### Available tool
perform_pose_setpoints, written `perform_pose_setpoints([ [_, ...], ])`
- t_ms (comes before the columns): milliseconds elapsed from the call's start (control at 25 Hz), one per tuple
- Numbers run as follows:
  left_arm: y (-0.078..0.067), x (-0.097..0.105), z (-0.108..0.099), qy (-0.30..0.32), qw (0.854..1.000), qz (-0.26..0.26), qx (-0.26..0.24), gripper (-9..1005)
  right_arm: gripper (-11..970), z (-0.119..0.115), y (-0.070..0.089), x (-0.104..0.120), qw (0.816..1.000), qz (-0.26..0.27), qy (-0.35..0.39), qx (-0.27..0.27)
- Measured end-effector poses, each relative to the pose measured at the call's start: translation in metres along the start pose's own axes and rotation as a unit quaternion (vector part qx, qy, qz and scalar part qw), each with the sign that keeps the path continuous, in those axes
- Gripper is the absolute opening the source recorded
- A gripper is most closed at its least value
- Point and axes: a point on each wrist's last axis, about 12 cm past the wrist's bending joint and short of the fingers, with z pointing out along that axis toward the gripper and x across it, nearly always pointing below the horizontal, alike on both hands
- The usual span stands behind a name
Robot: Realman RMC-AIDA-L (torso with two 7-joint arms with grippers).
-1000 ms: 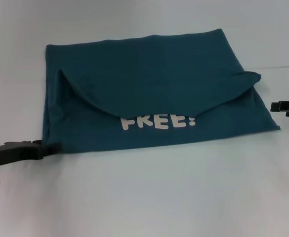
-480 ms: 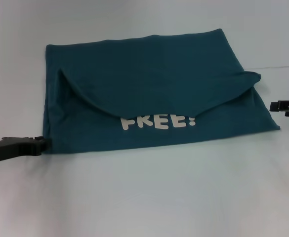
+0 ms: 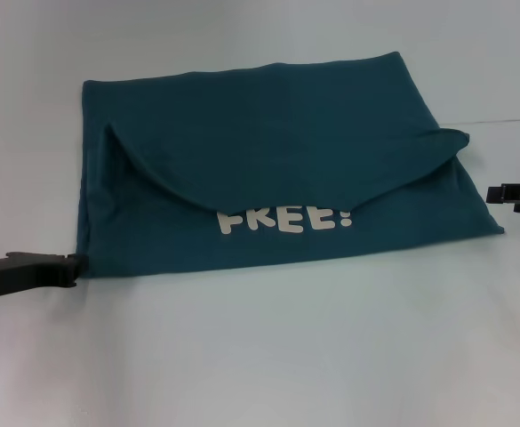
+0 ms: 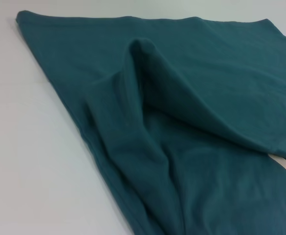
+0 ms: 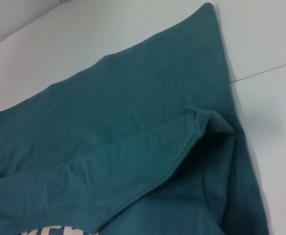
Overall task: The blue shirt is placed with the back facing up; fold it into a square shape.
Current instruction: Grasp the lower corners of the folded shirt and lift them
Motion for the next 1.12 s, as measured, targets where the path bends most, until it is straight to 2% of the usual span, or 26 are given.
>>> perform_pose_setpoints([
  [520, 0.004, -0.002, -0.005, -0.004, 1.0, -0.005, -0.005, 0, 655, 0.0, 0.0, 0.0, 1.0, -0.001, 0.0, 0.0],
  [840, 0.004, -0.002, -0.017, -0.004, 1.0, -0.007, 0.009, 1, 655, 0.0, -0.001, 0.002, 1.0, -0.002, 0.0, 0.001],
  [1120, 0.002, 0.001, -0.019, 0.001, 1.0, -0.009, 0.019, 0, 655, 0.0, -0.001, 0.002, 1.0, -0.003, 0.001, 0.002],
])
